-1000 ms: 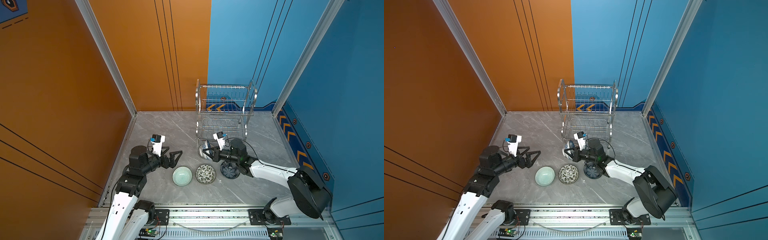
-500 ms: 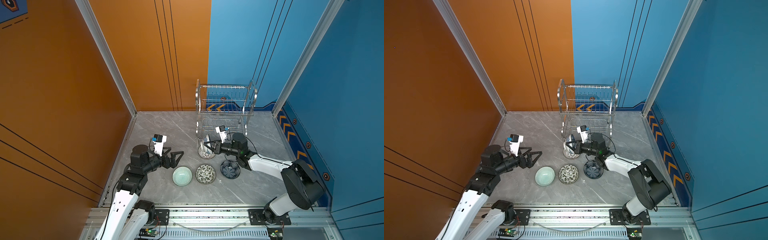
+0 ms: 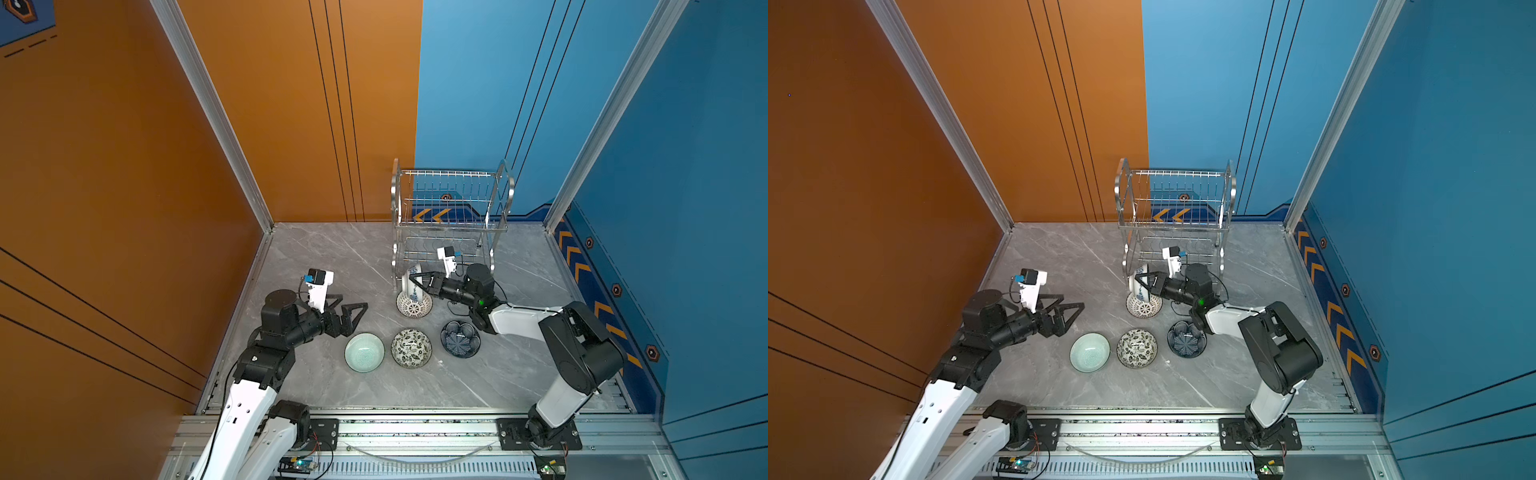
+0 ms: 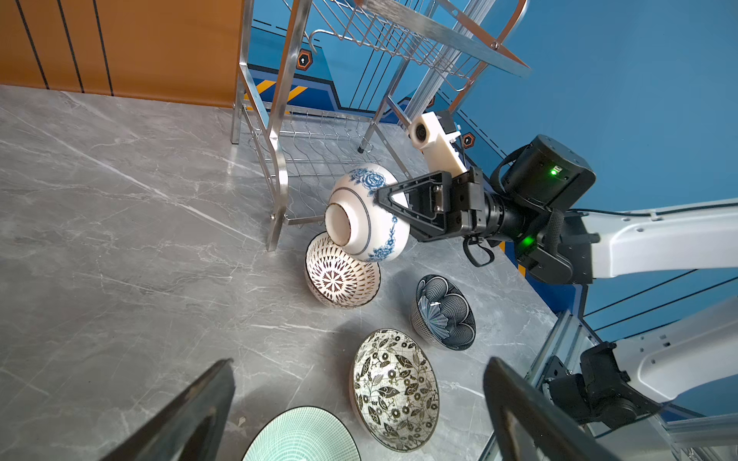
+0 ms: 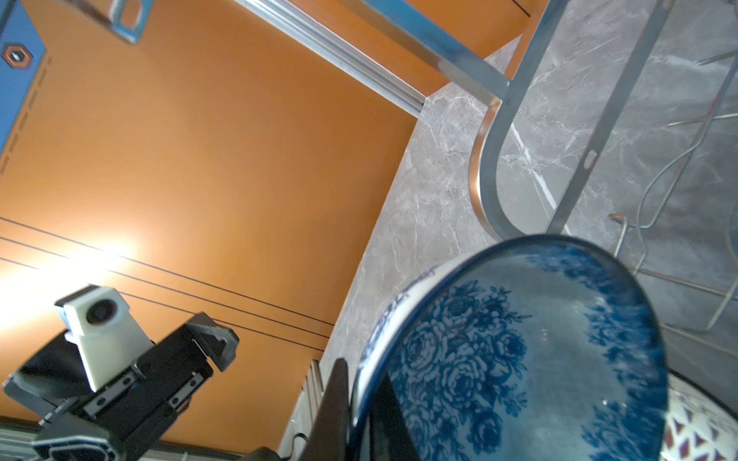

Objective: Load bowls into a dish rack
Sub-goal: Place the bowl in the dish rack.

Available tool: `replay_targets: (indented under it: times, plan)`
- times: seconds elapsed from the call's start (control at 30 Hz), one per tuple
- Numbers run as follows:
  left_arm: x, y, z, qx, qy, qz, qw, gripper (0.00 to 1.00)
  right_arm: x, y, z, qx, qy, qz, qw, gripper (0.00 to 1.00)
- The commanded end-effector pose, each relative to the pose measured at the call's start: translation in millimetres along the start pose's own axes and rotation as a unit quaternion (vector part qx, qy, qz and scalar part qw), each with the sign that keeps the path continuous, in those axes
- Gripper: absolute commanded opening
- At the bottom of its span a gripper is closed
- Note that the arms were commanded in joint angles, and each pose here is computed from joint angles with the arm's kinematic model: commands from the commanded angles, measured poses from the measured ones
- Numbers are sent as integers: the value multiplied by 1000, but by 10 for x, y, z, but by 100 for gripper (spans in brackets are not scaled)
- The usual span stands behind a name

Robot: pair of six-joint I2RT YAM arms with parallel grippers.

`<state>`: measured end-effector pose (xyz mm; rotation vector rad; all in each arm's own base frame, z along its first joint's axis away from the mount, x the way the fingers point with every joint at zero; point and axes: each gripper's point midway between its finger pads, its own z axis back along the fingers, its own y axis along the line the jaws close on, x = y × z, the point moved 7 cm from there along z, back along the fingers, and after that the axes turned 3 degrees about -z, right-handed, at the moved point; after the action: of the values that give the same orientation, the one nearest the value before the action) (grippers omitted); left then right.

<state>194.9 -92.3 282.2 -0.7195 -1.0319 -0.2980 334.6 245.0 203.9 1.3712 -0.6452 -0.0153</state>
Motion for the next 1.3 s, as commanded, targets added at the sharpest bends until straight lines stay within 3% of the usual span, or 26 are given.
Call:
replay_targets:
  times: [0.0,0.27,0.8,1.27]
  plan:
    - [-31,-16,-12,-11,-1,-1,1000,98,260,376,-15,82,-38,-3,996,0]
    - [-26,-17,-6,-11,-3,-1,1000,98,367,273,-10,25,-29,-23,999,0]
    - [-94,-139,-108,-50,28,-4,998,98,660,58,-110,21,-33,-48,998,0]
    - [-39,-424,-257,-36,55,-107,992,98,908,-97,-158,22,-43,-68,997,0]
